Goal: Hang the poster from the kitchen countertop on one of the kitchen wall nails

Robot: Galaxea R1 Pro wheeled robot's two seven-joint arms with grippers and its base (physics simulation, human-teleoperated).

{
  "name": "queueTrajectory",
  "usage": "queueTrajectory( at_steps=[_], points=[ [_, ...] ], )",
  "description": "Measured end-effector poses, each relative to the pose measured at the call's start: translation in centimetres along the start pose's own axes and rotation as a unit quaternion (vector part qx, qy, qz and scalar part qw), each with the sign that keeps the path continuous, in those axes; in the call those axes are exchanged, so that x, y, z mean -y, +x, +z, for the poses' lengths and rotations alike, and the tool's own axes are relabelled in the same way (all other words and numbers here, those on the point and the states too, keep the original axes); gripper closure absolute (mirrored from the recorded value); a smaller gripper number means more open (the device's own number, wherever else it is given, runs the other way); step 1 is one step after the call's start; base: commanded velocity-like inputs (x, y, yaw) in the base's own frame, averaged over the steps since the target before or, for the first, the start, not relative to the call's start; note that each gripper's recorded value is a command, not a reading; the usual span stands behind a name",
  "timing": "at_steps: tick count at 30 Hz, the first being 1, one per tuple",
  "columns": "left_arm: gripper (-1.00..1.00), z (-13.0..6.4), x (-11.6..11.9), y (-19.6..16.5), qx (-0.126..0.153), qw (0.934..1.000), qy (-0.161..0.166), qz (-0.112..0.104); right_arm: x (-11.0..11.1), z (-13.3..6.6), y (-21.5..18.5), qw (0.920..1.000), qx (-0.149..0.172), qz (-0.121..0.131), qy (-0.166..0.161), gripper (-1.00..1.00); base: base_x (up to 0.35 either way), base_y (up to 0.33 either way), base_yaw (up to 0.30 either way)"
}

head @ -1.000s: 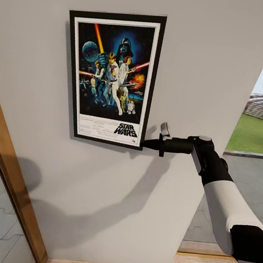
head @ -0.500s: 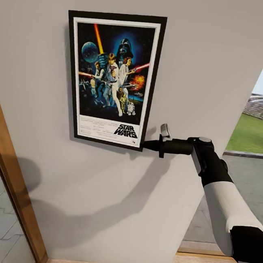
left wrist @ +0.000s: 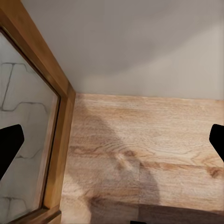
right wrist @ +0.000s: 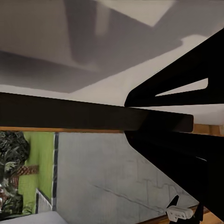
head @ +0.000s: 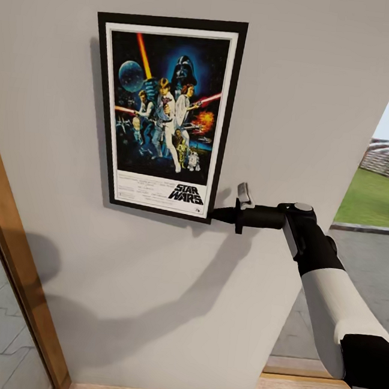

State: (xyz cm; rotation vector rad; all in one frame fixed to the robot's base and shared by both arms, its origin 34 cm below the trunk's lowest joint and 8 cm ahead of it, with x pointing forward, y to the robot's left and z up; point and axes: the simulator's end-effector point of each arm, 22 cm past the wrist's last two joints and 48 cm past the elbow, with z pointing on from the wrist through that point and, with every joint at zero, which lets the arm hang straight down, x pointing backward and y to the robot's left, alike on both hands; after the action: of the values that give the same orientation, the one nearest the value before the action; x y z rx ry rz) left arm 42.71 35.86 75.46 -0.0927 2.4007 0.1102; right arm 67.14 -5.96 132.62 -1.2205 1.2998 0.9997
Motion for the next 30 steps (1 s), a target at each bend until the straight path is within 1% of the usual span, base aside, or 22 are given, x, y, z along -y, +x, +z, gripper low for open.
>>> queueTrajectory(
  at_steps=[30],
  points=[
    [-1.00, 0.01, 0.00, -0.04, 0.000, 1.0000, 0.000, 0.000, 0.04, -0.02, 0.02, 1.0000, 0.000, 0.000, 0.001, 1.00, 0.000, 0.000, 0.000]
  ],
)
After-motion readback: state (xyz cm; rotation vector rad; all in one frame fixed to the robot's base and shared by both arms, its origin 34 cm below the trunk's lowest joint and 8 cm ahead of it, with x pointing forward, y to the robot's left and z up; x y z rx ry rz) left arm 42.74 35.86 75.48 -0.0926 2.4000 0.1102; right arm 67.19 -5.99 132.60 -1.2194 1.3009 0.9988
